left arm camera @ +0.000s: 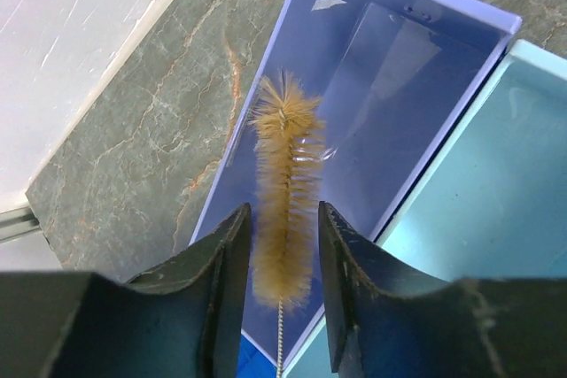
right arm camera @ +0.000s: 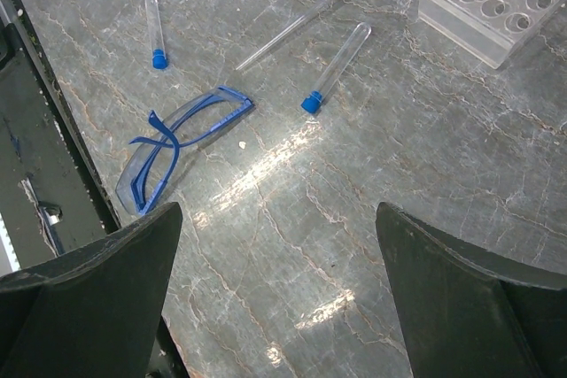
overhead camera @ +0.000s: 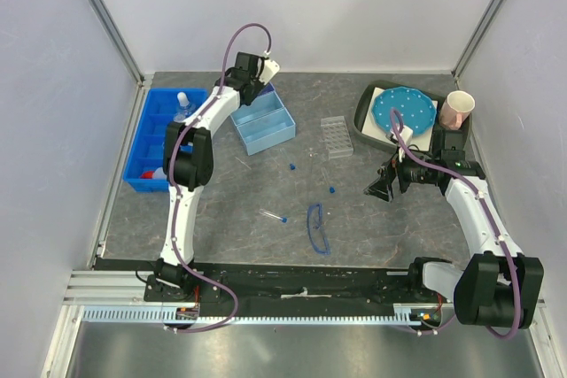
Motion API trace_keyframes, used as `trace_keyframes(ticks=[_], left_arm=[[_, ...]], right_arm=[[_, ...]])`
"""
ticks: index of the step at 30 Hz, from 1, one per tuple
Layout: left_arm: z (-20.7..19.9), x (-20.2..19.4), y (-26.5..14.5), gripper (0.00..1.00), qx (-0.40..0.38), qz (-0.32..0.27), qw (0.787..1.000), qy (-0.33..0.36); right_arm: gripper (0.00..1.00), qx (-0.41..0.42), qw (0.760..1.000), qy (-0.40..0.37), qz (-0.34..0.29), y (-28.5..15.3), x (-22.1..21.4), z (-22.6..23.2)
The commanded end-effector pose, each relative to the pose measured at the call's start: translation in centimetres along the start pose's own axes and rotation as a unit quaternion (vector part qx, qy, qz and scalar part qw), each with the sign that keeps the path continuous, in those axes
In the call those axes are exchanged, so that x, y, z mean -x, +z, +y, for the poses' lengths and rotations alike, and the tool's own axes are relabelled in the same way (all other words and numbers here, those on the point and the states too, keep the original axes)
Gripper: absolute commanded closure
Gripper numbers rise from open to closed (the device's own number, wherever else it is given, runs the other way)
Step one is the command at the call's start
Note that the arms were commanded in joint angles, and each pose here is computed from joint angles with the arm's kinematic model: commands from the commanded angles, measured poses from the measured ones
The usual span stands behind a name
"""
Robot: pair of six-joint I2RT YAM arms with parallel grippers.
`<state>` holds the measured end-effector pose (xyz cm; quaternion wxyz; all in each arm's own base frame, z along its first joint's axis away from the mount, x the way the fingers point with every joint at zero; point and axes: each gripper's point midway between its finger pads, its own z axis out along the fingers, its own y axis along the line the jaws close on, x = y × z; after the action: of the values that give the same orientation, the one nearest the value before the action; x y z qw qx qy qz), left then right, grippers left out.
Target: Organize the chemistry lab equipment
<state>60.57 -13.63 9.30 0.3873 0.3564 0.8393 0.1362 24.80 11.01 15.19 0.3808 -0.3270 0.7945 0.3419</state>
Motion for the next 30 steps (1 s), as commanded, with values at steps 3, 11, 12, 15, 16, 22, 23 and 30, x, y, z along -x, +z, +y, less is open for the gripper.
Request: trace_keyframes(ticks=[3,11,12,15,16,22,23,30], left_arm=[[-0.3,0.5,0.6,0.47,-0.006,-0.015,1.0,0.011],[1.5,2.7,-1.2,0.32,0.012,-0.041,0.999,-0.016],[1.7,3.0,-1.5,0.31,0.015,-0.045,0.999,-0.018],[2.8,4.5,-3.2,0.29,0.023,-0.063,0.997,-0.036],[3.1,5.1,-3.8,0.28,0.024,-0.071,0.996,-0.046],[5.4,7.6,-8.7,0.27,0.041,-0.114,0.987,-0.108],[5.5,7.9,-9.5,0.26,0.043,-0.122,0.985,-0.118],[6.4,8.9,-18.3,0.11,0.045,-0.213,0.951,-0.218]], right_arm=[[0.02,0.002,0.999,-0.034,-0.017,-0.3,1.6,-0.2],[0.02,0.0,0.999,-0.038,-0.017,-0.4,1.6,-0.2],[0.02,0.0,0.999,-0.039,-0.017,-0.4,1.6,-0.2],[0.02,0.0,0.999,-0.042,-0.017,-0.4,1.7,-0.2],[0.02,0.001,0.999,-0.041,-0.017,-0.4,1.6,-0.1],[0.02,-0.007,0.998,-0.053,-0.017,-0.6,1.6,-0.2],[0.02,-0.01,0.998,-0.056,-0.018,-0.6,1.7,-0.2],[0.02,-0.031,0.997,-0.074,-0.021,-1.0,1.9,-0.5]])
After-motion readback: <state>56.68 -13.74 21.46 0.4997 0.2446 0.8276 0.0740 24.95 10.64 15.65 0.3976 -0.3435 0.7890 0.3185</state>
